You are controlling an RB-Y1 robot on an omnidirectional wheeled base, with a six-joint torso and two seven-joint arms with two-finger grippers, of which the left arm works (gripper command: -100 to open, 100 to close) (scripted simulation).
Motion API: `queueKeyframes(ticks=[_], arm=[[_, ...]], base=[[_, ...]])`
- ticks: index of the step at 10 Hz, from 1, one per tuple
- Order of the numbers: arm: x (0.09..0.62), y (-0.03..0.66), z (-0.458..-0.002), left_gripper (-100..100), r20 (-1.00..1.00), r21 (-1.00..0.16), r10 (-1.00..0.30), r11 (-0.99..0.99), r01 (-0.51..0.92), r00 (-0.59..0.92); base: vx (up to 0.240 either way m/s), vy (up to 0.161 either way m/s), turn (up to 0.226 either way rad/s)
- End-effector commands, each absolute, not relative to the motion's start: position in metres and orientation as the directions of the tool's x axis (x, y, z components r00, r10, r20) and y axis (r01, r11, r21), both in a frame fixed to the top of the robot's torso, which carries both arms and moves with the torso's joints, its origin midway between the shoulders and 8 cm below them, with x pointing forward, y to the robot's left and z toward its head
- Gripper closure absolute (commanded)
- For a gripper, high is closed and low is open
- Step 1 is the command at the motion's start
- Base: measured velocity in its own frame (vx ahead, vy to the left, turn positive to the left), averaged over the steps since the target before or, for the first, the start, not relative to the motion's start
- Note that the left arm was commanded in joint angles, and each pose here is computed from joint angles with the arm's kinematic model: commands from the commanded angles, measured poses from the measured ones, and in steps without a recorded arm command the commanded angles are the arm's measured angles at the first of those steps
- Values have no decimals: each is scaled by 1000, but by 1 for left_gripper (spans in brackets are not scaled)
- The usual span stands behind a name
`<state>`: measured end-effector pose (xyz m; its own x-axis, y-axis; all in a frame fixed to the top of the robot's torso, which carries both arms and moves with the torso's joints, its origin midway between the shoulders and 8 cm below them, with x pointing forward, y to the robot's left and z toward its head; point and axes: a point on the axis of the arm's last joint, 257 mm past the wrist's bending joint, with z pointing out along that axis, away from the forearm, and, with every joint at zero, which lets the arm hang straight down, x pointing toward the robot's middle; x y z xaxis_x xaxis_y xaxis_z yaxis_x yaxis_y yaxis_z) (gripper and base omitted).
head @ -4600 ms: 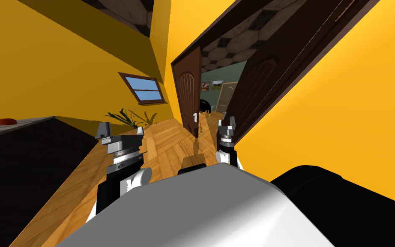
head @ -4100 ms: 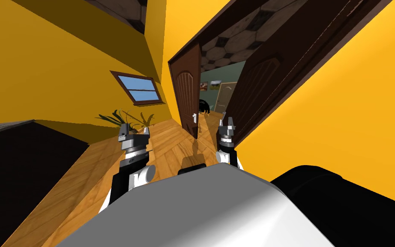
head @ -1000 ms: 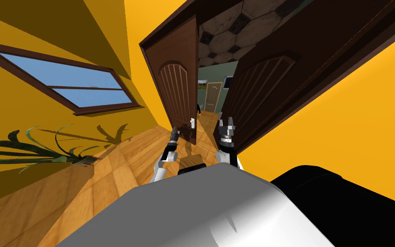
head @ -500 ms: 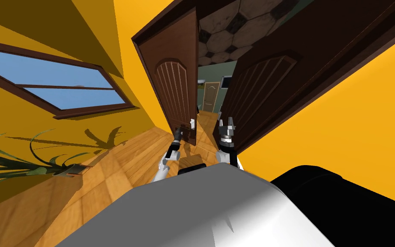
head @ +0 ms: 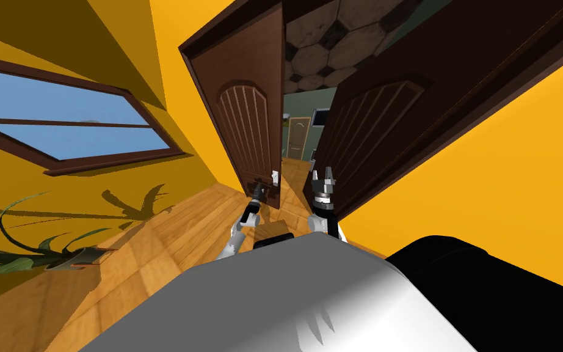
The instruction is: Push the door open
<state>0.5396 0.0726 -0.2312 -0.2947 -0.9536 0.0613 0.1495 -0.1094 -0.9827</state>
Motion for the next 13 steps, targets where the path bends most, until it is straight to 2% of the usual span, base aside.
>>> queueKeyframes(ticks=[1,13], arm=[[543,63,-238,-100,54,-986,-950,-100,133,-308],[548,-4,-282,-100,14,-999,-916,-30,35,-401]], base=[[67,84,-86],[64,73,-74]])
